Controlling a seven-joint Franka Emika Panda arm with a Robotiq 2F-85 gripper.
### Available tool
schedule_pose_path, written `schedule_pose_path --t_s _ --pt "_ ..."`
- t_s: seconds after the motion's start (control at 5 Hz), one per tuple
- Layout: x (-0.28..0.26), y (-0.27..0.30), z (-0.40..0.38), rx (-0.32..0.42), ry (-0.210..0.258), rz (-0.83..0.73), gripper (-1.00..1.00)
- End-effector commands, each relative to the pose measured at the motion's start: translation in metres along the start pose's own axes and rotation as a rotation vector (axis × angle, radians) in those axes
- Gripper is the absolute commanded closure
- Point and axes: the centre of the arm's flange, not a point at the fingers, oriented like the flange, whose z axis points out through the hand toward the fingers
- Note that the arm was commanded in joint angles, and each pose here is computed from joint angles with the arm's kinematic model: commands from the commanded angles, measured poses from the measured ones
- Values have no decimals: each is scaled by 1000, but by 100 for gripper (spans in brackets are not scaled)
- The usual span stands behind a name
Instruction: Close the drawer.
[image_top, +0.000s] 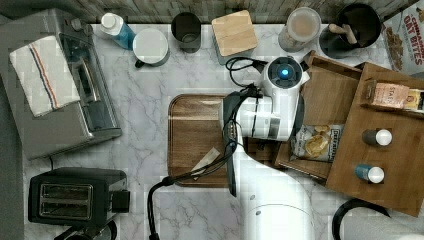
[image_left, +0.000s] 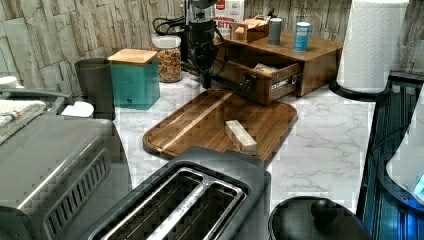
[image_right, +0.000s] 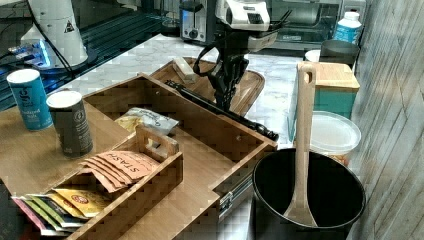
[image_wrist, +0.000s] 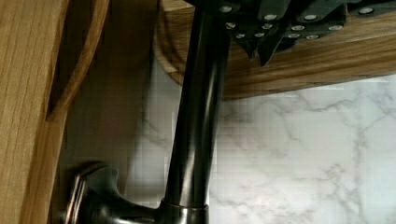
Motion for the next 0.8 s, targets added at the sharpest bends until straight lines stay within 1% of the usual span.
schedule_pose_path --t_s 0.2,0.4,0.6,0.8 --pt "-28 239 -45 -30 66 170 100" --pt "-36 293 -28 -7 43 255 100" --pt "-57 333 -39 -44 -1 396 100" --pt "-73 361 -43 -92 4 519 100"
